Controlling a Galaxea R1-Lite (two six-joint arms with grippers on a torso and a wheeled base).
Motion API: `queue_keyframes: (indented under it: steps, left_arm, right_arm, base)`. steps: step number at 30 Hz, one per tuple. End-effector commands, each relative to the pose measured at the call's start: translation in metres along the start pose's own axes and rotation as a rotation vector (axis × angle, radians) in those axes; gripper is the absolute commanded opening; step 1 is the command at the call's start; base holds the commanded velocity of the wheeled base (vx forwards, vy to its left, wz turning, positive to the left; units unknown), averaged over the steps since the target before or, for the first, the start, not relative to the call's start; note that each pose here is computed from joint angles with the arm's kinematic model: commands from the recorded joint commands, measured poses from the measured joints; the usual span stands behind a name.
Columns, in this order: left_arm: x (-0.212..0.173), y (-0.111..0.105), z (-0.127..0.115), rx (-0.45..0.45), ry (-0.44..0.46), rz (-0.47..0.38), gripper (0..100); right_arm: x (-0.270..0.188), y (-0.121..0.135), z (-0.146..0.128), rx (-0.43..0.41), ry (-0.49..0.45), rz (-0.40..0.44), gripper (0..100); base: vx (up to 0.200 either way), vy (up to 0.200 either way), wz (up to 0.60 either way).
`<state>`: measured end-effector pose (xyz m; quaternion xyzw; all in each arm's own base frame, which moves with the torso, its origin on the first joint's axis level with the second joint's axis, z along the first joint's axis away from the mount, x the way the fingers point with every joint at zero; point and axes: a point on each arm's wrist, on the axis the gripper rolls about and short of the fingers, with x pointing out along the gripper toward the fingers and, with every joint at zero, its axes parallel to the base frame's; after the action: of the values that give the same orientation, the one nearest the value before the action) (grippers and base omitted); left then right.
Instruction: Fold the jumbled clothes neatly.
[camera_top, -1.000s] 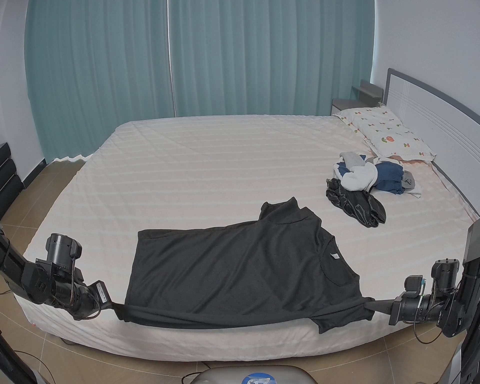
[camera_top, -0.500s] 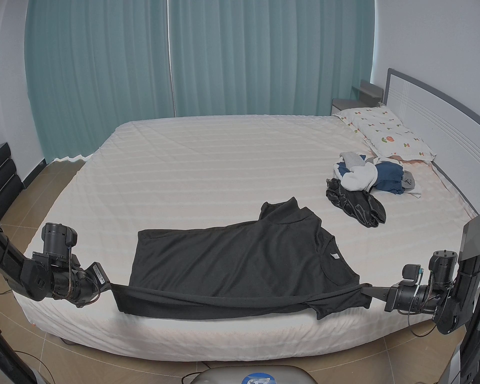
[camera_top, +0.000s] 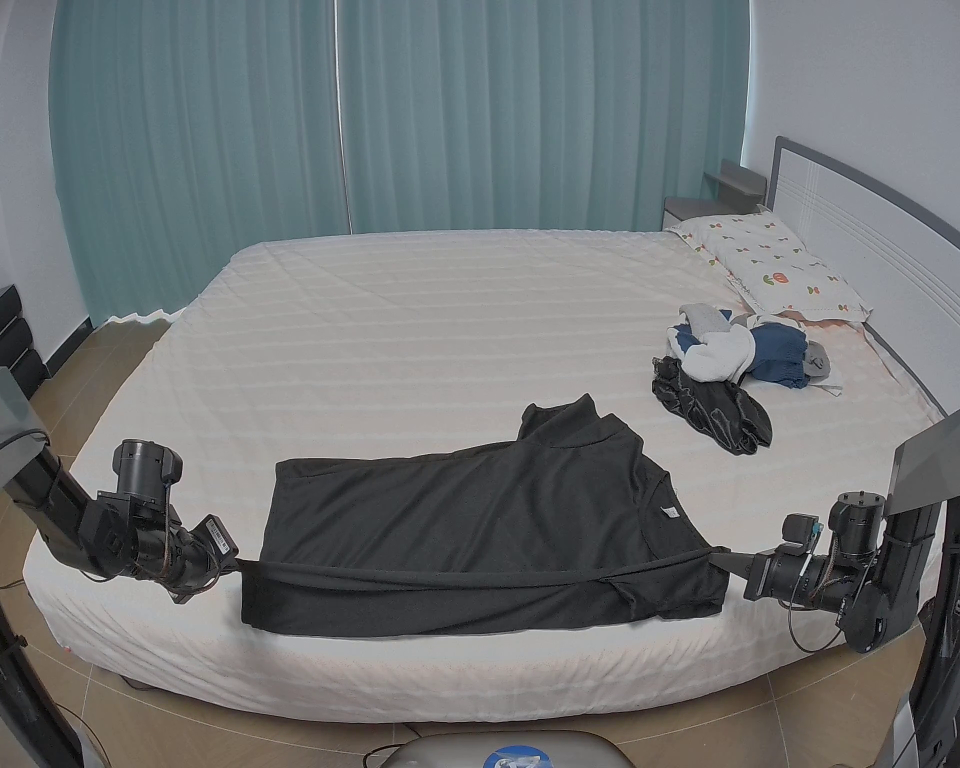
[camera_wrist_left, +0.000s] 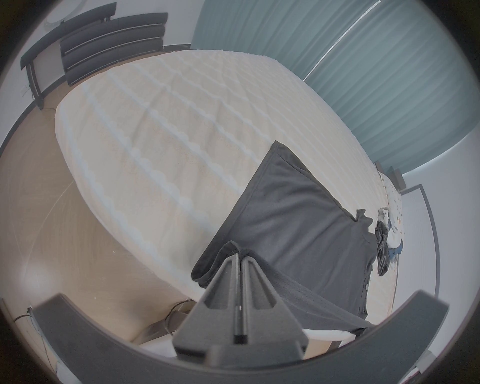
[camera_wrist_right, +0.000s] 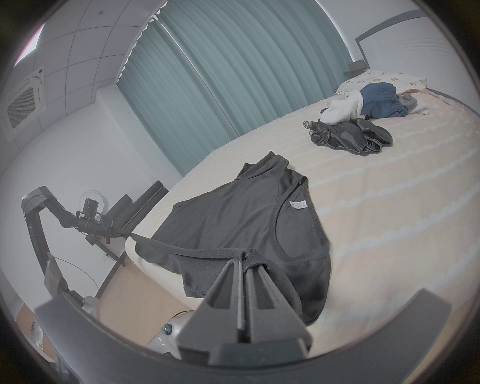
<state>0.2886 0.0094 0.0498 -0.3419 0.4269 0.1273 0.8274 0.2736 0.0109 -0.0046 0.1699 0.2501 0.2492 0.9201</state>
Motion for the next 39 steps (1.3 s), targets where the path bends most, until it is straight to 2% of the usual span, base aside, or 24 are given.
queue_keyframes:
  steps: [1, 6, 12, 20, 25, 26, 32, 35, 39]
  left_arm:
    - [0.024, 0.000, 0.004, -0.022, 0.027, 0.024, 0]
    - [0.043, -0.002, 0.009, -0.023, 0.027, 0.023, 0]
    - [0.064, -0.005, 0.016, -0.058, 0.013, 0.026, 0]
    - [0.078, -0.004, 0.018, -0.078, 0.016, 0.038, 0]
    - [0.081, -0.005, 0.019, -0.078, 0.013, 0.037, 0]
    - [0.081, -0.006, 0.019, -0.077, 0.012, 0.036, 100]
    - [0.080, -0.007, 0.021, -0.118, 0.002, 0.026, 100]
    - [0.079, -0.008, 0.022, -0.150, -0.026, -0.005, 100]
    - [0.077, -0.006, 0.025, -0.183, -0.032, -0.031, 100]
  right_arm:
    - [0.019, -0.008, -0.008, 0.001, 0.015, 0.002, 0]
    - [0.036, -0.007, -0.005, 0.027, -0.004, 0.019, 0]
    - [0.063, -0.011, -0.006, 0.045, -0.041, -0.041, 0]
    - [0.069, -0.015, -0.012, 0.053, -0.036, -0.065, 0]
    - [0.072, -0.014, -0.012, 0.089, -0.039, -0.061, 0]
    - [0.072, -0.014, -0.012, 0.096, -0.040, -0.061, 100]
    - [0.069, -0.012, -0.002, 0.162, -0.084, -0.072, 100]
    - [0.056, -0.004, 0.021, 0.230, -0.185, -0.124, 100]
    - [0.040, 0.007, 0.027, 0.270, -0.213, -0.156, 100]
  base:
    - [0.000, 0.000, 0.00]
    - [0.000, 0.000, 0.00]
    - [0.000, 0.000, 0.00]
    - [0.000, 0.000, 0.00]
    - [0.000, 0.000, 0.00]
    - [0.000, 0.000, 0.00]
    - [0.000, 0.000, 0.00]
    - [0.000, 0.000, 0.00]
    - [0.000, 0.000, 0.00]
